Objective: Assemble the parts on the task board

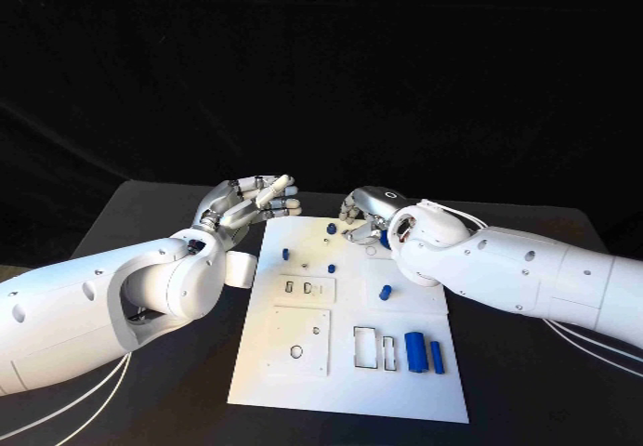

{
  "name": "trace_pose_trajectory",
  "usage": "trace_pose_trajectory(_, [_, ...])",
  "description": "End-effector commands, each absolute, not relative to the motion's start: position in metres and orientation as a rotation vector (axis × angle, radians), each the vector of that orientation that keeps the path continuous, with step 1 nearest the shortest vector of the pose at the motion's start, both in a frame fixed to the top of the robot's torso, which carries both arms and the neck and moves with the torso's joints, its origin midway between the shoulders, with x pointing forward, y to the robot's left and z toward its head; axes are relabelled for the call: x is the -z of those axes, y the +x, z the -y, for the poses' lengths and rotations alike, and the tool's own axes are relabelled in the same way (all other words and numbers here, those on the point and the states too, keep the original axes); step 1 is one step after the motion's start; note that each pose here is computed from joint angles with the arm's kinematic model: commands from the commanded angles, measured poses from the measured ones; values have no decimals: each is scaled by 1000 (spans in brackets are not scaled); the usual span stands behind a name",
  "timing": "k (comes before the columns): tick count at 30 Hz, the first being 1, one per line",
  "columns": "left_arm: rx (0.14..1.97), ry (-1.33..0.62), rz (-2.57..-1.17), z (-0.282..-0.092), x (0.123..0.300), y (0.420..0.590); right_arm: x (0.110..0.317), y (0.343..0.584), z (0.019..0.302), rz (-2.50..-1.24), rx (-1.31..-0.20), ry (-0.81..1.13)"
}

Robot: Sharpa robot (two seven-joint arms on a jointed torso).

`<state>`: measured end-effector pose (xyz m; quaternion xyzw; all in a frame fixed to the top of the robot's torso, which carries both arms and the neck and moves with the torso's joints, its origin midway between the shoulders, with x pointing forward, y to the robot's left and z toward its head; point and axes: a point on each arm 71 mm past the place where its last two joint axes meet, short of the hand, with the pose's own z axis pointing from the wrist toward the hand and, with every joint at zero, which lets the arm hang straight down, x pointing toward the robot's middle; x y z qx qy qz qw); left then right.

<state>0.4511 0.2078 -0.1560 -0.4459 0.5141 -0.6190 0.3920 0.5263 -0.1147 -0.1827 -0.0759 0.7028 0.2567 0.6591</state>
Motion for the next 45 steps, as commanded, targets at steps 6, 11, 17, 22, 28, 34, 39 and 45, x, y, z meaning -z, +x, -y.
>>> trace_pose_trajectory(6, [1580, -1095, -1296, -212, 154, 453, 161, 516, 176, -1619, -593, 15])
trace_pose_trajectory(11, [1581, -1081, -1299, -213, 154, 453, 161, 517, 203, -1654, -548, 73])
trace_pose_trajectory(17, [1578, -1078, -1302, -213, 154, 454, 167, 518, 215, -1684, -514, 87])
trace_pose_trajectory(22, [1580, -1077, -1306, -212, 154, 453, 177, 522, 217, -1717, -494, 100])
trace_pose_trajectory(28, [1577, -1078, -1306, -213, 154, 454, 189, 526, 211, -1748, -487, 100])
trace_pose_trajectory(34, [1578, -1077, -1306, -212, 154, 453, 197, 527, 203, -1764, -476, 83])
trace_pose_trajectory(39, [1580, -1077, -1306, -212, 154, 453, 200, 529, 200, -1765, -468, 79])
trace_pose_trajectory(45, [1579, -1077, -1306, -212, 154, 453, 203, 530, 197, -1767, -465, 80])
